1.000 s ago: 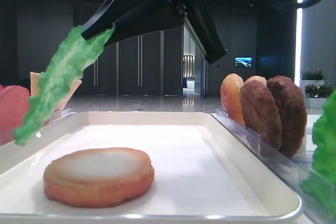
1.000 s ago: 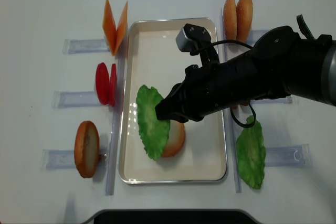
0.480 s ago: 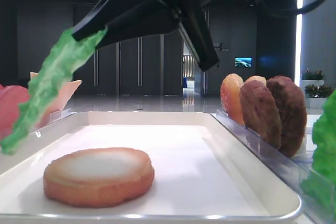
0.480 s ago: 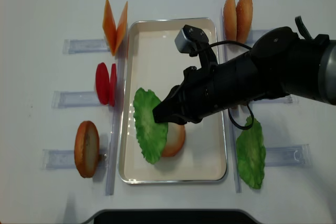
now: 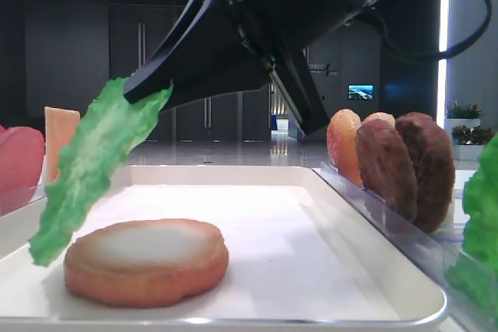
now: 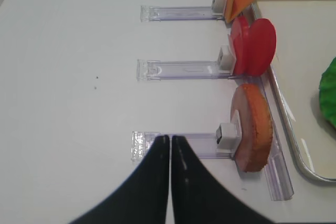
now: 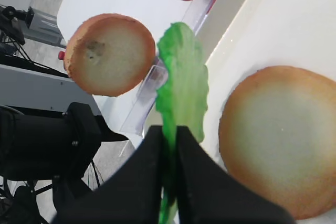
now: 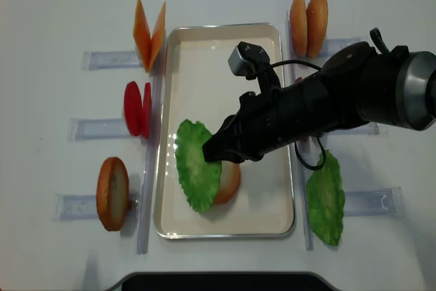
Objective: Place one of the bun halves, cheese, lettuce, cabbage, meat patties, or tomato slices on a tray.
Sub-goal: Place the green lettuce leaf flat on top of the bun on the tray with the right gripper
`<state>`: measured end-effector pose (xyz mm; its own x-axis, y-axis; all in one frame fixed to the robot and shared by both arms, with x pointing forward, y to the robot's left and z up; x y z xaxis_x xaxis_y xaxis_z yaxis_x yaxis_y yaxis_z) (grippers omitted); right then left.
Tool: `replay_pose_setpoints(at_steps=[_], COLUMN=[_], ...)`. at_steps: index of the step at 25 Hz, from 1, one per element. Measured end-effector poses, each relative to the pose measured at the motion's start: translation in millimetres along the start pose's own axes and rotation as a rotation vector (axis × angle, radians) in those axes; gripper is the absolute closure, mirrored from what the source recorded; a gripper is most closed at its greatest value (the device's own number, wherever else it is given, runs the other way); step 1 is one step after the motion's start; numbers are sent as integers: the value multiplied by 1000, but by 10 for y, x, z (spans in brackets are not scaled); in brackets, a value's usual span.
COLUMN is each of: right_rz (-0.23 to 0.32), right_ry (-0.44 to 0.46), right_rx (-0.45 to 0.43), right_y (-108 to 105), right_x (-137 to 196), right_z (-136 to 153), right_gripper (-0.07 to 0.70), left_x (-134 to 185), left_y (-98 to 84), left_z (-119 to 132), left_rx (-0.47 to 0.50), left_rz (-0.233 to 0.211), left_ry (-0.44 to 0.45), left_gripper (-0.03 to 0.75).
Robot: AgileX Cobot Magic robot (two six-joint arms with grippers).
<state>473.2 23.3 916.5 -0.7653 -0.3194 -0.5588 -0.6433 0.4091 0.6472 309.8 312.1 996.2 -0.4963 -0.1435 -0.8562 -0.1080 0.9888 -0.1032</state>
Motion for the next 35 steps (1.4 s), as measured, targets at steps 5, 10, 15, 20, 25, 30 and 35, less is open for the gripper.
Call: replay_pose_setpoints(at_steps=[5,10,15,20,25,30,35], right_rz=[1,12,22,25,30,12,-11], right_ry=[-4,9,18,15,11,20,48], right_rx=[13,21,32,54,63,87,120], right_y=[-32,-87,-140,-189,-225,-276,-335], right_x=[-9,28,58,55,46,60,109], right_z=[-3,35,66,71,60,50,43], right_gripper=[604,604,604,604,604,604,604], left_x=[0,0,0,0,0,0,0], left_y=[0,0,0,0,0,0,0], left_z=[0,0,0,0,0,0,0], left_rx=[0,0,0,0,0,0,0], left_rz=[0,0,0,0,0,0,0], left_ry=[0,0,0,0,0,0,0], left_gripper=[715,715,715,715,715,715,715])
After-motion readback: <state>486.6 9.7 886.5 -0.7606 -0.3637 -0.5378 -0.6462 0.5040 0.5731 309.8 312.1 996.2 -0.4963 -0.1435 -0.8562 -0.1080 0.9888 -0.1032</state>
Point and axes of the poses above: a point on each arm's last joint axis where the gripper is mounted, z pointing out along that axis toward the gripper, y along the wrist's bending axis when the last joint is at zero, x = y × z, the point moved 9 cm from there along z, pointing out along that axis toward the gripper, and after that the axes turned 8 degrees about -z, right-handed, at the moved point
